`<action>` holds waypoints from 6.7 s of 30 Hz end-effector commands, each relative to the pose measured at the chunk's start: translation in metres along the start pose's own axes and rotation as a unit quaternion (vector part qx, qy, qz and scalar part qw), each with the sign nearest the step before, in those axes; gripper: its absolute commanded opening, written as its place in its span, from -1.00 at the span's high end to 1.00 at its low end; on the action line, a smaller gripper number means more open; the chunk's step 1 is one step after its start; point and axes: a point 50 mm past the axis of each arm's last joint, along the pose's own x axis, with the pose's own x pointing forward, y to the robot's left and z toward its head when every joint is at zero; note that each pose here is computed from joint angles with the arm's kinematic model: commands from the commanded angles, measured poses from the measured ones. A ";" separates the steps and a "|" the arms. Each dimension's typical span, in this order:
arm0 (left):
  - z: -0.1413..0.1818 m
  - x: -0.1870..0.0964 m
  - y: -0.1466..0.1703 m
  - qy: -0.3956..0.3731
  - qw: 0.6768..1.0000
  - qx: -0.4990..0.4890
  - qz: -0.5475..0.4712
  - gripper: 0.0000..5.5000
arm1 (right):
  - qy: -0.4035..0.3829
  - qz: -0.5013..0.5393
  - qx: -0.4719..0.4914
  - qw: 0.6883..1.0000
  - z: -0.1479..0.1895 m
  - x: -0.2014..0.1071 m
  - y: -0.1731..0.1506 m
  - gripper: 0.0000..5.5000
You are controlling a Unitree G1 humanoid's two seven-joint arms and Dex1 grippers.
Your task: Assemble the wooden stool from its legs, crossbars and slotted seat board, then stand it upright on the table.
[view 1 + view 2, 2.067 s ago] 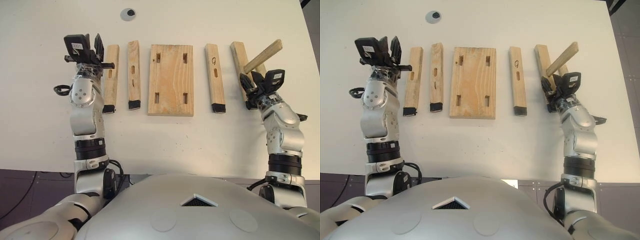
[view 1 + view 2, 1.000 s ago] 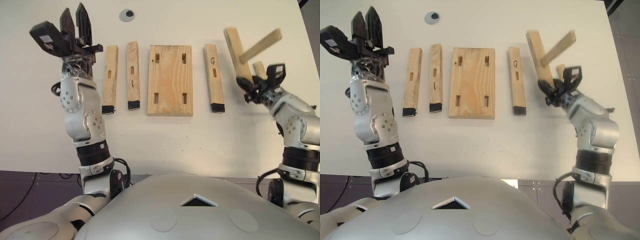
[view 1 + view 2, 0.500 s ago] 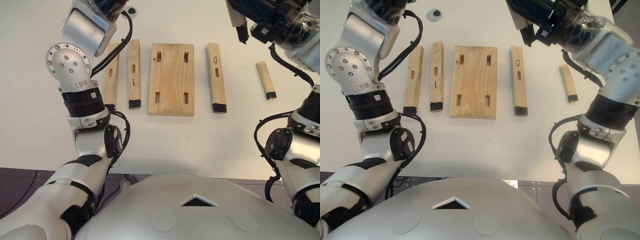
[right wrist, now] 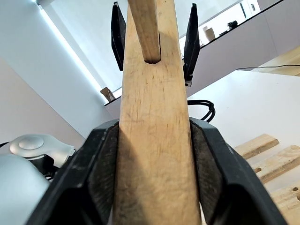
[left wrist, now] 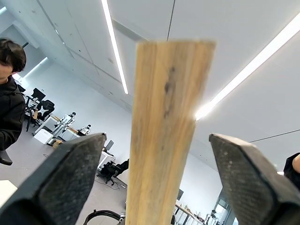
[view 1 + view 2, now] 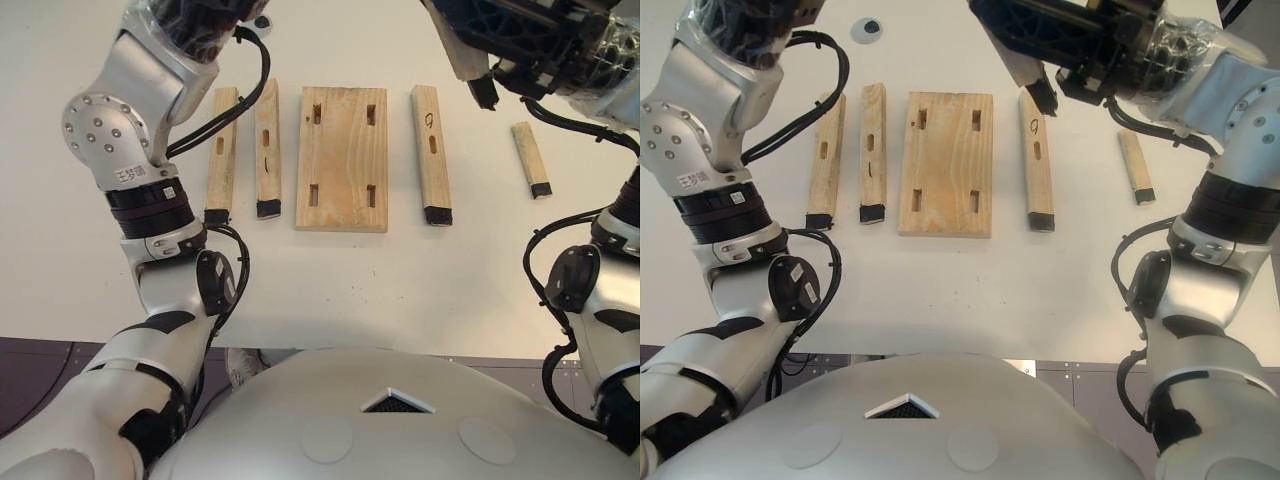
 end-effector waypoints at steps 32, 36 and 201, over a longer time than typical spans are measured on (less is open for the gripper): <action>0.038 -0.074 0.005 0.033 0.969 0.191 0.154 0.25 | 0.042 -0.325 -0.087 0.941 -0.036 -0.046 -0.071 -0.19; 0.019 -0.101 0.011 0.109 0.952 0.216 0.186 0.26 | -0.015 -0.454 -0.121 0.883 -0.030 -0.063 -0.098 0.06; -0.059 -0.145 0.059 0.320 0.690 0.205 0.616 -0.24 | -0.051 -0.607 -0.086 0.789 -0.092 -0.099 -0.114 1.00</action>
